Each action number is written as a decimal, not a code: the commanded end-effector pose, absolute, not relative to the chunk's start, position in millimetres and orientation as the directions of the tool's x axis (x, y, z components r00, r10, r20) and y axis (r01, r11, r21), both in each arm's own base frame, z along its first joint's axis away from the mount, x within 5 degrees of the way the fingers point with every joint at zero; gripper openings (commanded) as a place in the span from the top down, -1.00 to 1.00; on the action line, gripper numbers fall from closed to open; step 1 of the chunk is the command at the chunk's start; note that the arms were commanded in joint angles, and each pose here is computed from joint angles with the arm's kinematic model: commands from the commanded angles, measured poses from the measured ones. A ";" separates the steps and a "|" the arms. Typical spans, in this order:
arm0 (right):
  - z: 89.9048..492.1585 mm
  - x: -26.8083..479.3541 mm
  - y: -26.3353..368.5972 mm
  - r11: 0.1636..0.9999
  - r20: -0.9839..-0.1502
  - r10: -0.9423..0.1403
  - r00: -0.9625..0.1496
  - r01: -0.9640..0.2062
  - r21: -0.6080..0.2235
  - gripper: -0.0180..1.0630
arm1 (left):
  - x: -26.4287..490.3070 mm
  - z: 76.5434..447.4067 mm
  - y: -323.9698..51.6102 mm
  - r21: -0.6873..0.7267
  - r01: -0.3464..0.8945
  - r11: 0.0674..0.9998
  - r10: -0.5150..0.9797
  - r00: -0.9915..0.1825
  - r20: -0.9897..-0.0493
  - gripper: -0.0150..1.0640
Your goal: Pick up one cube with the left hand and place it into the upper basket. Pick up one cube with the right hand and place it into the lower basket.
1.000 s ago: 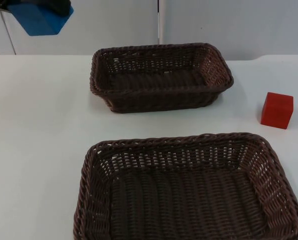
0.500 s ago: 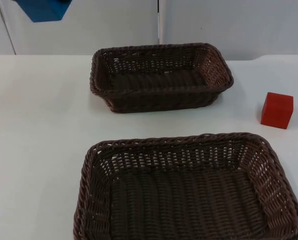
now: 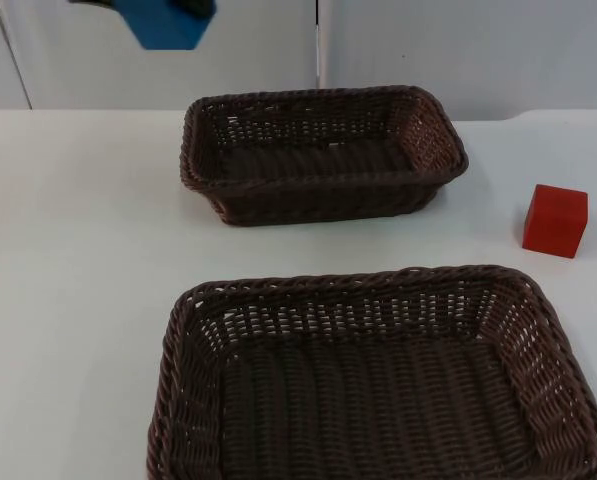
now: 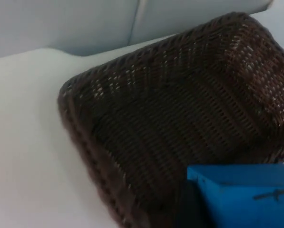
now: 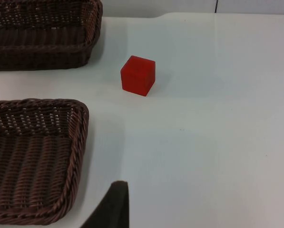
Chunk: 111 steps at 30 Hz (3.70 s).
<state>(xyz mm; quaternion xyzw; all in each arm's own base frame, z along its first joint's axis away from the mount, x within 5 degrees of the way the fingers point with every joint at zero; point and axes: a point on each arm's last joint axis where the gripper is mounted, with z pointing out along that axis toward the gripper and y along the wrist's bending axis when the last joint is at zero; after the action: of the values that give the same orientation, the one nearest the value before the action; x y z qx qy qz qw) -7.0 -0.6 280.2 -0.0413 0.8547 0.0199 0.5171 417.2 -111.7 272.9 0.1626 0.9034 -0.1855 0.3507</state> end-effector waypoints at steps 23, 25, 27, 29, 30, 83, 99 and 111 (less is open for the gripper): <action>280.3 -7.5 -0.7 0.995 -0.889 -0.060 -0.454 -0.099 -0.016 -0.97 | 506.3 205.3 -164.3 -0.215 0.476 0.853 0.190 -0.666 -0.722 0.97; 280.3 -7.5 -0.7 0.995 -0.889 -0.060 -0.454 -0.099 -0.016 -0.97 | 508.4 201.1 -164.7 -0.215 0.475 0.853 0.190 -0.668 -0.720 0.97; 280.3 -7.5 -0.7 0.995 -0.889 -0.060 -0.454 -0.099 -0.016 -0.97 | 512.0 191.2 -165.5 -0.217 0.470 0.855 0.190 -0.674 -0.714 0.97; 280.3 -7.5 -0.7 0.995 -0.889 -0.060 -0.454 -0.099 -0.016 -0.97 | 513.8 187.9 -165.7 -0.216 0.468 0.857 0.188 -0.674 -0.714 0.97; 280.3 -7.5 -0.7 0.995 -0.889 -0.060 -0.454 -0.099 -0.016 -0.97 | 515.7 182.1 -165.8 -0.215 0.463 0.860 0.187 -0.677 -0.712 0.97; 280.3 -7.5 -0.7 0.995 -0.889 -0.060 -0.454 -0.099 -0.016 -0.97 | 525.7 102.8 -172.7 -0.184 0.483 0.856 0.231 -0.676 -0.700 0.03; 280.3 -7.5 -0.7 0.995 -0.889 -0.060 -0.454 -0.099 -0.016 -0.97 | 519.6 185.4 -173.4 -0.167 0.520 0.838 0.209 -0.588 -0.781 -0.49; 280.3 -7.5 -0.7 0.995 -0.889 -0.060 -0.454 -0.099 -0.016 -0.97 | 492.1 274.3 -170.3 -0.133 0.601 0.788 0.247 -0.507 -0.826 -0.49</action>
<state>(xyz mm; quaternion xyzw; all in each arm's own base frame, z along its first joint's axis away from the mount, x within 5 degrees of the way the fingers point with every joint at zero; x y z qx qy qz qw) -7.0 -0.6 280.2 -0.0430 0.8546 0.0189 0.5172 496.8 -169.4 264.4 0.2423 0.8455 -0.2039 0.4300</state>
